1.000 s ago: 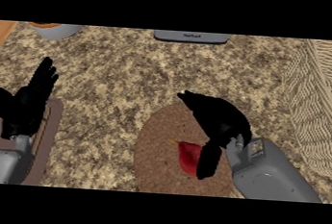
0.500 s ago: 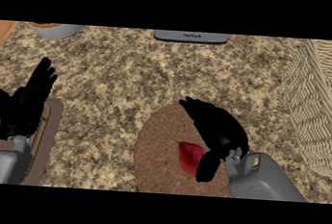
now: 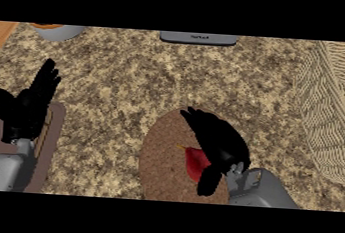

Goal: Pick the pear from the placemat and place it in the basket

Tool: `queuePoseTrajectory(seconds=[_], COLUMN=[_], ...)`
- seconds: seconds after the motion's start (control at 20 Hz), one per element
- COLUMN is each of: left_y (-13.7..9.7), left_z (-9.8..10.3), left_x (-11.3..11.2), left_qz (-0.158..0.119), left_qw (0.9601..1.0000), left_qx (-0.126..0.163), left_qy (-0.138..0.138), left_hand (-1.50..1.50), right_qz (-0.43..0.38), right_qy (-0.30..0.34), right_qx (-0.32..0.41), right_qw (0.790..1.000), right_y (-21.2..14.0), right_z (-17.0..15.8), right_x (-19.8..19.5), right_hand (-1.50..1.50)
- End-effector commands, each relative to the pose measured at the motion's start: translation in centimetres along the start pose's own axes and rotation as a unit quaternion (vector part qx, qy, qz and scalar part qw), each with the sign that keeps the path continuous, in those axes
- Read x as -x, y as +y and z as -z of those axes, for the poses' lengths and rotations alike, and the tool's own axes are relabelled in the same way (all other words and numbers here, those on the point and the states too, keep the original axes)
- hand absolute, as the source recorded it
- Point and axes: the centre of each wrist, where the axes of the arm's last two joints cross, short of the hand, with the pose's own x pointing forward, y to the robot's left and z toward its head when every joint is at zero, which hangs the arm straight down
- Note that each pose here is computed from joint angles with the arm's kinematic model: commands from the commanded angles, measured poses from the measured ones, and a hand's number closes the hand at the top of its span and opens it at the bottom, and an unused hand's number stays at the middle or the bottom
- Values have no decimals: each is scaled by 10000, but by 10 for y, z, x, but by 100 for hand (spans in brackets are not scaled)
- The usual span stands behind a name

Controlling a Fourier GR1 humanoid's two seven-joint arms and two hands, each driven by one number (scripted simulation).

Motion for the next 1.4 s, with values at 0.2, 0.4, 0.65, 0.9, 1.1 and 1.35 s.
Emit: queuePoseTrajectory(seconds=[0.2,0.4,0.65,0.9,1.1,1.35], left_y=[9,5,-21,-9,7,-2], left_z=[-15,-1,-4,0,-4,-8], left_x=[10,4,1,7,0,-7], left_qz=[15,-10,-13,-76,12,-64], left_qw=[10000,10000,10000,9999,10000,10000], left_qx=[-28,38,36,52,-64,38], left_qy=[-31,9,-31,-81,-26,31], left_hand=[0,0,0,0,0,0], right_qz=[-128,-305,-342,-283,-421,-508], right_qy=[227,280,316,279,338,470], right_qx=[-7,21,24,80,-185,-227], right_qw=[9997,9991,9989,9992,9984,9973], right_y=[25,26,21,26,54,44], right_z=[-10,14,25,34,42,31], right_x=[22,26,-5,32,18,31], right_hand=[-150,-150,-150,-150,-150,-150])
